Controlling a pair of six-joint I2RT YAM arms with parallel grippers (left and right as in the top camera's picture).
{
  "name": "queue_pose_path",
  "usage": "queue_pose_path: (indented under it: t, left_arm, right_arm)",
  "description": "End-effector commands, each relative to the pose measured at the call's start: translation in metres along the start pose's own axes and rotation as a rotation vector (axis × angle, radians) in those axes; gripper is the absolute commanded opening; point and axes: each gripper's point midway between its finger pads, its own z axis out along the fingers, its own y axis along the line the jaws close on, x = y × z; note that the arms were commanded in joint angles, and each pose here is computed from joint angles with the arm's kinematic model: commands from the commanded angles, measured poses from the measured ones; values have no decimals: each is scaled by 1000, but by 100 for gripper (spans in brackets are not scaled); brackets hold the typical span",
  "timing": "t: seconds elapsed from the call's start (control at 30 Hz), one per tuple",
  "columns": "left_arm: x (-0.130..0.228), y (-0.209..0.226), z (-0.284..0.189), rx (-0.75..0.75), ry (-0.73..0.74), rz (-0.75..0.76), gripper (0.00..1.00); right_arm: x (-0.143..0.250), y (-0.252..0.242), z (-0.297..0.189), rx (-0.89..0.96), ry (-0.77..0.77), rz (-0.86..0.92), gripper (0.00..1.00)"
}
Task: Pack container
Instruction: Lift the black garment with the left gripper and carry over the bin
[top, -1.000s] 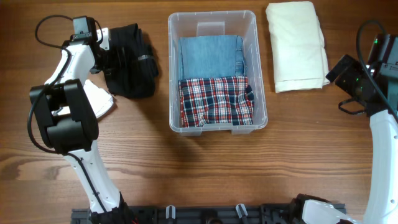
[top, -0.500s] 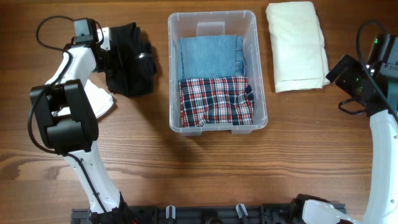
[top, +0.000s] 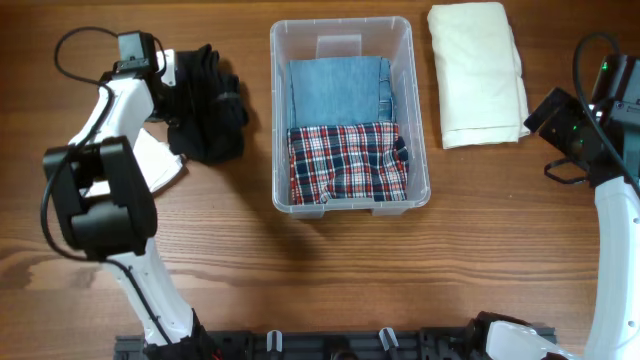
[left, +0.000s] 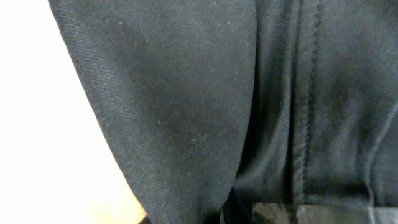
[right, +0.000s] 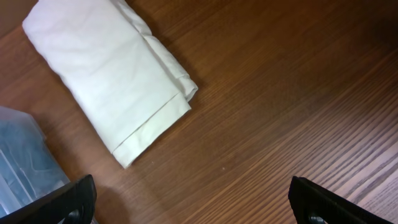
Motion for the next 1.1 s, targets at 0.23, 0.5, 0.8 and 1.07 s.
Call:
queue_pose_path:
  t: [0.23, 0.5, 0.8, 1.07]
  left_arm:
    - [-68, -95, -205, 159, -469, 168, 4]
    - [-38, -207, -311, 356, -657, 347, 4]
    - [0, -299, -303, 465, -656, 628, 4]
    - [-4, -315, -253, 524, -522, 396, 4]
  right_arm:
    - [-1, -1, 2, 9, 1, 7, 100]
    - [-1, -1, 2, 9, 1, 7, 100]
    - [-1, -1, 2, 9, 1, 7, 100]
    - [-1, -1, 2, 9, 1, 7, 100]
